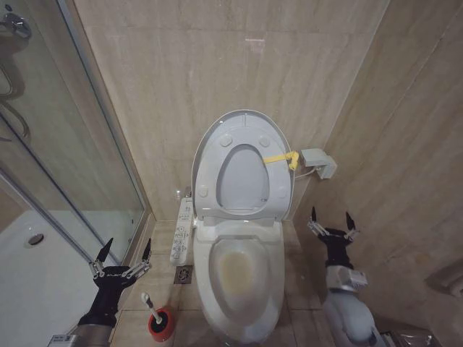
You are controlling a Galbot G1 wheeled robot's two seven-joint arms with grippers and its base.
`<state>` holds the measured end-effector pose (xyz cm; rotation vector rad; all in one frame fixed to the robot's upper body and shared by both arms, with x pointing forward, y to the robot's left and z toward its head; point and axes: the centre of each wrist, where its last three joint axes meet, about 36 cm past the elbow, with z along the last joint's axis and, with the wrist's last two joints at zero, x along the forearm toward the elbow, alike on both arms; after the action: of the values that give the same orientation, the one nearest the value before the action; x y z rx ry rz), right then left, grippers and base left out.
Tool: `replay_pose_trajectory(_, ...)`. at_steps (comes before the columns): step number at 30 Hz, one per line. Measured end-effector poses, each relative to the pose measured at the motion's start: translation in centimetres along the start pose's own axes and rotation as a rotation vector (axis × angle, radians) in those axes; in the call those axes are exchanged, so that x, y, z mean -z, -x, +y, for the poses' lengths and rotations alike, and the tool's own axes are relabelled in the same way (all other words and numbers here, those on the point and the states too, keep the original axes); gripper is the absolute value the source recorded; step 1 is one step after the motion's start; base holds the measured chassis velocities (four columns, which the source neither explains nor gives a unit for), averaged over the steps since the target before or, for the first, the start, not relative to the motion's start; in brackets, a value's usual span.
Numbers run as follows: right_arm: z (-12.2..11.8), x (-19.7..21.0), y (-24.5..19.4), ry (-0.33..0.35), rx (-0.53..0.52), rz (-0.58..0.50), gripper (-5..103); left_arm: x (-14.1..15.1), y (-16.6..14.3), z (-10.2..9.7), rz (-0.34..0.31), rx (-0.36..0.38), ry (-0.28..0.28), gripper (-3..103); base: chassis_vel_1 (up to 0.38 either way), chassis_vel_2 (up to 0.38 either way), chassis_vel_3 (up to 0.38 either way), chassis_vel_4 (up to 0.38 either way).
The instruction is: Open the toilet lid, clean the toilet bowl with a toilet brush, close the toilet lid, and flush.
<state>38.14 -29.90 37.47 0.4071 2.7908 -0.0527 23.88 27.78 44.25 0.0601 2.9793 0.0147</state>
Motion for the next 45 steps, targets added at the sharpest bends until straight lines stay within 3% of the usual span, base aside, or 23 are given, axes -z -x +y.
replay_pose_trajectory(11, -1.0, -2.3, 11.0, -0.017, -0.039, -0.062, 100, 0.0, 0.0, 0.0, 0.0, 0.0, 0.0, 100, 0.0, 0.0, 0.0, 0.0)
replay_pose_trajectory(25, 0.1, -2.5, 19.4, -0.011, -0.052, -0.111, 100, 0.0, 0.0, 0.0, 0.0, 0.0, 0.0, 100, 0.0, 0.0, 0.0, 0.0)
replay_pose_trajectory(36, 4.0, -1.6, 21.4, 0.013, -0.001, -0.127, 100, 0.0, 0.0, 0.0, 0.0, 0.0, 0.0, 100, 0.0, 0.0, 0.0, 0.0)
replay_pose_trajectory(45, 7.1, -1.0, 20.3, 0.021, 0.073, -0.127, 100, 0.0, 0.0, 0.0, 0.0, 0.0, 0.0, 100, 0.0, 0.0, 0.0, 0.0)
